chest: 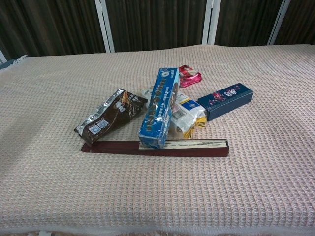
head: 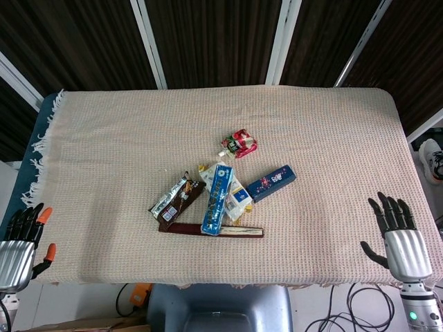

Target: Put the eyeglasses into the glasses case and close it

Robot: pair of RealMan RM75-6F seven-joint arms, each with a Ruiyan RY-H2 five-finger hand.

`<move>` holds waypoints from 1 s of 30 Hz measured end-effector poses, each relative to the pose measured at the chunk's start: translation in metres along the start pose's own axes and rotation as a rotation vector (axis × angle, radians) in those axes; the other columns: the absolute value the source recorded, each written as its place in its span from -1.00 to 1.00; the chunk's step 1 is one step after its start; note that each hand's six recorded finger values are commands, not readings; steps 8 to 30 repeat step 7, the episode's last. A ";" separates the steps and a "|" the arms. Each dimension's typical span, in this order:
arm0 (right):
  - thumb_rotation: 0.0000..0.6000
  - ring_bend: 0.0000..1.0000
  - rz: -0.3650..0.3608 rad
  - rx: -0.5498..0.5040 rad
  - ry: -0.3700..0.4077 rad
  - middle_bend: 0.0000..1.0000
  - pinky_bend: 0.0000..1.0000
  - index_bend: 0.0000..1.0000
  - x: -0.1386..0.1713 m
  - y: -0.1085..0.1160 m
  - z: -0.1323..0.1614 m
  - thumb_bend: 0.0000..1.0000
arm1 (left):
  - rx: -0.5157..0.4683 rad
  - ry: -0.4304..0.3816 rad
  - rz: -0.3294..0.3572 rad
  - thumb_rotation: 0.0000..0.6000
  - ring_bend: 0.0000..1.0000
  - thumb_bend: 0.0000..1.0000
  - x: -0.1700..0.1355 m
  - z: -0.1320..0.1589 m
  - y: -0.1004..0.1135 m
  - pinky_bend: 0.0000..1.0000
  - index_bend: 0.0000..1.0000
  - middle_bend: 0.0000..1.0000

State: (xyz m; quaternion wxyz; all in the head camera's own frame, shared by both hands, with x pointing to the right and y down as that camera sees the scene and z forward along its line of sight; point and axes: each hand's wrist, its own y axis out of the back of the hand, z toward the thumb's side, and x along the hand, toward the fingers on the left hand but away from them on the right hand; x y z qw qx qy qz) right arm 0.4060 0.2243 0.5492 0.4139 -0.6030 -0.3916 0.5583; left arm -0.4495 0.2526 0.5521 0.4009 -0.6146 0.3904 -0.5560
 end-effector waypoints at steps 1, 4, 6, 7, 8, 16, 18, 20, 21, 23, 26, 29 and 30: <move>1.00 -1.00 0.001 -0.001 0.002 -1.00 -1.00 -0.93 0.000 0.000 0.000 -0.30 | 0.001 0.000 0.000 1.00 -1.00 -0.12 0.000 0.000 0.000 -0.92 -1.00 -1.00; 1.00 -1.00 0.003 -0.003 0.006 -1.00 -1.00 -0.92 -0.001 0.000 0.001 -0.30 | 0.003 -0.001 -0.002 1.00 -1.00 -0.12 -0.001 0.001 -0.001 -0.92 -1.00 -1.00; 1.00 -1.00 0.004 -0.004 0.006 -1.00 -1.00 -0.92 -0.001 0.000 0.001 -0.30 | 0.005 -0.001 -0.004 1.00 -1.00 -0.12 -0.001 0.001 -0.001 -0.92 -1.00 -1.00; 1.00 -1.00 0.004 -0.005 0.006 -1.00 -1.00 -0.92 -0.002 0.000 0.001 -0.30 | 0.007 -0.001 -0.006 1.00 -1.00 -0.12 -0.001 0.001 -0.002 -0.92 -1.00 -1.00; 1.00 -1.00 0.004 -0.005 0.006 -1.00 -1.00 -0.92 -0.002 0.000 0.001 -0.30 | 0.007 -0.001 -0.006 1.00 -1.00 -0.12 -0.001 0.001 -0.002 -0.92 -1.00 -1.00; 1.00 -1.00 0.004 -0.005 0.006 -1.00 -1.00 -0.92 -0.002 0.000 0.001 -0.30 | 0.007 -0.001 -0.006 1.00 -1.00 -0.12 -0.001 0.001 -0.002 -0.92 -1.00 -1.00; 1.00 -1.00 0.004 -0.005 0.006 -1.00 -1.00 -0.92 -0.002 0.000 0.001 -0.30 | 0.007 -0.001 -0.006 1.00 -1.00 -0.12 -0.001 0.001 -0.002 -0.92 -1.00 -1.00; 1.00 -1.00 0.004 -0.005 0.006 -1.00 -1.00 -0.92 -0.002 0.000 0.001 -0.30 | 0.007 -0.001 -0.006 1.00 -1.00 -0.12 -0.001 0.001 -0.002 -0.92 -1.00 -1.00; 1.00 -1.00 0.004 -0.005 0.006 -1.00 -1.00 -0.92 -0.002 0.000 0.001 -0.30 | 0.007 -0.001 -0.006 1.00 -1.00 -0.12 -0.001 0.001 -0.002 -0.92 -1.00 -1.00; 1.00 -1.00 0.004 -0.005 0.006 -1.00 -1.00 -0.92 -0.002 0.000 0.001 -0.30 | 0.007 -0.001 -0.006 1.00 -1.00 -0.12 -0.001 0.001 -0.002 -0.92 -1.00 -1.00; 1.00 -1.00 0.004 -0.005 0.006 -1.00 -1.00 -0.92 -0.002 0.000 0.001 -0.30 | 0.007 -0.001 -0.006 1.00 -1.00 -0.12 -0.001 0.001 -0.002 -0.92 -1.00 -1.00; 1.00 -1.00 0.004 -0.005 0.006 -1.00 -1.00 -0.92 -0.002 0.000 0.001 -0.30 | 0.007 -0.001 -0.006 1.00 -1.00 -0.12 -0.001 0.001 -0.002 -0.92 -1.00 -1.00; 1.00 -1.00 0.004 -0.005 0.006 -1.00 -1.00 -0.92 -0.002 0.000 0.001 -0.30 | 0.007 -0.001 -0.006 1.00 -1.00 -0.12 -0.001 0.001 -0.002 -0.92 -1.00 -1.00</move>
